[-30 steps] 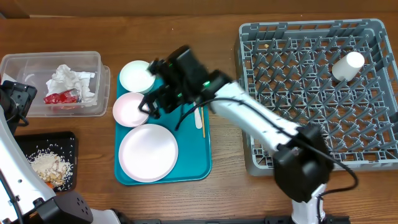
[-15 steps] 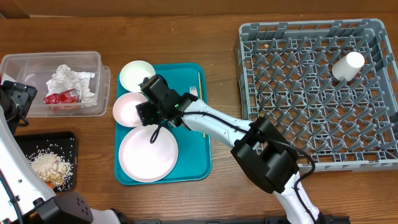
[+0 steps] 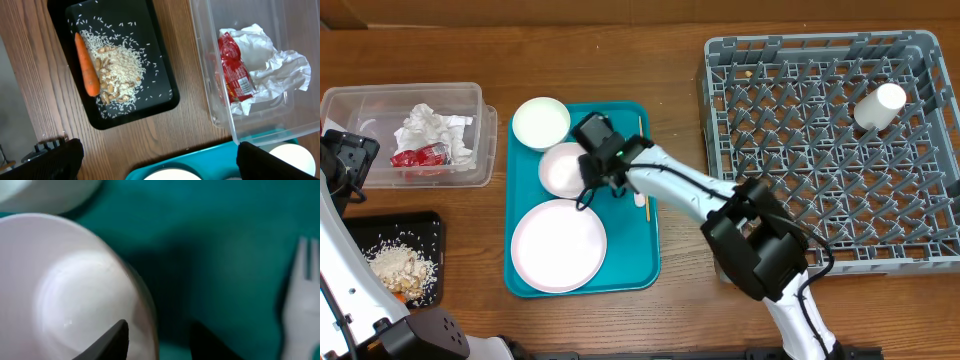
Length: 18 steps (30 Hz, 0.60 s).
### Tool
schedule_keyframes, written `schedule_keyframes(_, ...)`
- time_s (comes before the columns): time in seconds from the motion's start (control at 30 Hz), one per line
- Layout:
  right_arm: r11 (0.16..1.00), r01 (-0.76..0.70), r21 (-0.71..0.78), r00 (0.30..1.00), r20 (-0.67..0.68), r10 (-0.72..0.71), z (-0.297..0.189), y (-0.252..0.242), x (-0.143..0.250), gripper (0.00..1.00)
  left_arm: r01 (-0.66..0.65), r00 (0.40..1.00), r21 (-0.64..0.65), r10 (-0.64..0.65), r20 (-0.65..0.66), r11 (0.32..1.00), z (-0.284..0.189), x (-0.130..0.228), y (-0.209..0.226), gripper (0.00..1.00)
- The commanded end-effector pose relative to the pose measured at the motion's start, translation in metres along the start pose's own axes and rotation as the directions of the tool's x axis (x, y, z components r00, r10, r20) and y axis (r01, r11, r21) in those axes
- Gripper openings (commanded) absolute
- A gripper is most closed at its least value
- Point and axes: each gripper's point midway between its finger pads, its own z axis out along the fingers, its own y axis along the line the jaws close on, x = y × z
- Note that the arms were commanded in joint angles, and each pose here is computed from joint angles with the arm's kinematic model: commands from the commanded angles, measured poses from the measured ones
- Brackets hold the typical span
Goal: Sort waste into correct bins and load items into the dishwasher
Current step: 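Reach the right gripper to the pink bowl and grasp its rim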
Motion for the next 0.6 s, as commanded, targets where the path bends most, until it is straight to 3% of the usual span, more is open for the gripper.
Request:
schedule_keyframes(0.0, 0.997, -0.073, 0.021, 0.994, 0.082, 0.071, -0.046, -0.022, -0.038, 0.43, 0.004, 1.000, -0.003, -0.004, 0.002, 1.000, 0.001, -0.001, 0.000, 1.00)
schedule_keyframes(0.3, 0.990, -0.095, 0.100, 0.982, 0.170, 0.077, -0.119, -0.040, -0.054, 0.57, 0.004, 1.000, -0.003, -0.004, 0.002, 1.000, 0.001, -0.001, 0.000, 1.00)
schedule_keyframes(0.43, 0.963, 0.172, -0.208, 0.977, 0.164, -0.139, -0.137, 0.042, -0.046, 0.59, 0.004, 1.000, -0.003, -0.004, 0.002, 1.000, 0.001, -0.001, 0.000, 1.00)
schedule_keyframes(0.57, 0.941, 0.248, -0.230, 0.961, 0.185, -0.208, -0.110, 0.081, -0.032, 0.61, 0.004, 1.000, -0.003, -0.004, 0.002, 1.000, 0.001, -0.001, 0.000, 1.00)
